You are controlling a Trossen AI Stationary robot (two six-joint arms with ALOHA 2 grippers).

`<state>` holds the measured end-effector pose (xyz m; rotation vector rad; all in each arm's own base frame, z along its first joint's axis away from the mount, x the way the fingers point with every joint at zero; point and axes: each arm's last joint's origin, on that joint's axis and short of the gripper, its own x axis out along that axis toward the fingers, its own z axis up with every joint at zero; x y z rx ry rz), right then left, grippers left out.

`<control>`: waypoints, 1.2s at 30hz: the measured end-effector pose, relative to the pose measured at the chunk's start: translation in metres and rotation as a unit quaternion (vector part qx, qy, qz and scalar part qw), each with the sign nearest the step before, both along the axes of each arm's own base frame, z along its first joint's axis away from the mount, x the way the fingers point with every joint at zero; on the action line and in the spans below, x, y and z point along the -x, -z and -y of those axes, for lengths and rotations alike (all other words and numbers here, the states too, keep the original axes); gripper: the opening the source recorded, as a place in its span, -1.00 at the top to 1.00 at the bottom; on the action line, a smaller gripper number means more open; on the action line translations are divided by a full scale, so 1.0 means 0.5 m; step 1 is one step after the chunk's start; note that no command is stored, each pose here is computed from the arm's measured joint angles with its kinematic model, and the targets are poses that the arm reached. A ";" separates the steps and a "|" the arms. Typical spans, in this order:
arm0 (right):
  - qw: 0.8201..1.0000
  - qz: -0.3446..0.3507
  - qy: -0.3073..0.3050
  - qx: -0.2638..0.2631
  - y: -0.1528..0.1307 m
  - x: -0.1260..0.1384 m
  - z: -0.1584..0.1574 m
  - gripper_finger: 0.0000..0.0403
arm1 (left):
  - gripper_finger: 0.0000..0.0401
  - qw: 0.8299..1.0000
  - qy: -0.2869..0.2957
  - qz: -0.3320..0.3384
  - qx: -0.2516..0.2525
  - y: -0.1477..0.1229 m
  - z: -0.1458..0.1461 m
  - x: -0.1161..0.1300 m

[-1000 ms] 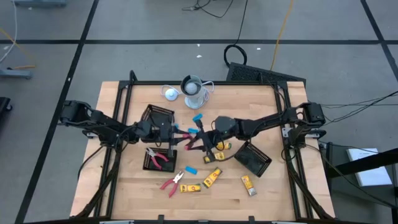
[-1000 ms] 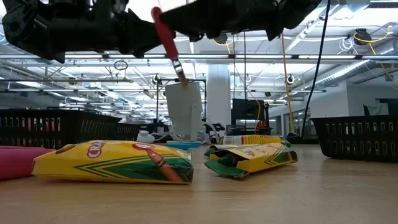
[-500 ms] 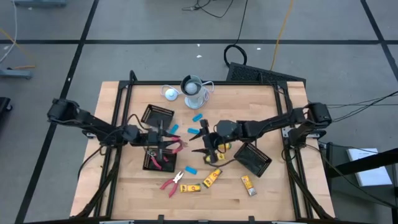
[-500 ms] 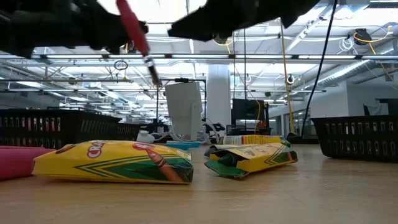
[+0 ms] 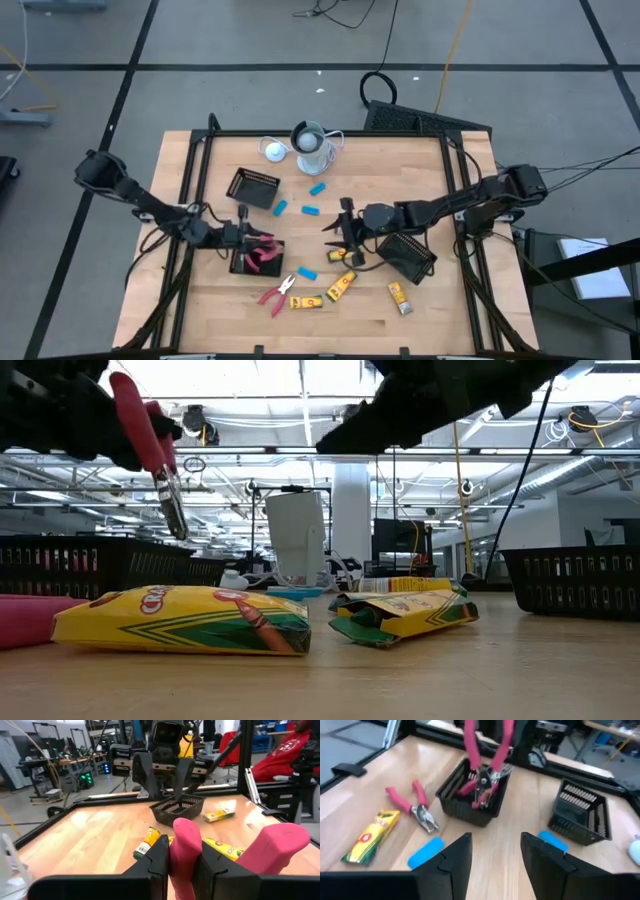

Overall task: Pick & Place School Supplies
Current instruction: Put the pink hole puncher into the bottom left black bin

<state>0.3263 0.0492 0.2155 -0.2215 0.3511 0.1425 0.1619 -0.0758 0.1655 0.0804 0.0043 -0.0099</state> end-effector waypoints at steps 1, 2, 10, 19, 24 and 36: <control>1.000 -0.001 0.005 -0.003 0.003 0.005 0.000 0.23 | 0.76 1.000 -0.003 0.003 -0.004 -0.002 0.005 0.004; 1.000 -0.001 0.005 -0.004 0.004 0.011 -0.002 0.24 | 0.76 1.000 -0.005 0.008 -0.005 -0.006 0.009 0.008; 1.000 -0.001 0.001 -0.015 0.005 0.030 -0.010 0.28 | 0.76 0.999 -0.040 -0.020 -0.005 0.001 0.034 0.038; 1.000 -0.003 0.002 -0.018 0.007 0.030 -0.011 0.28 | 0.76 0.998 -0.041 -0.046 0.020 0.016 0.042 0.045; 1.000 -0.003 -0.002 -0.018 0.007 0.031 -0.015 0.28 | 0.76 0.995 -0.046 -0.074 0.058 0.052 0.030 0.061; 1.000 -0.006 -0.006 -0.016 0.008 0.032 -0.019 0.29 | 0.76 0.987 -0.046 -0.108 0.109 0.084 0.029 0.084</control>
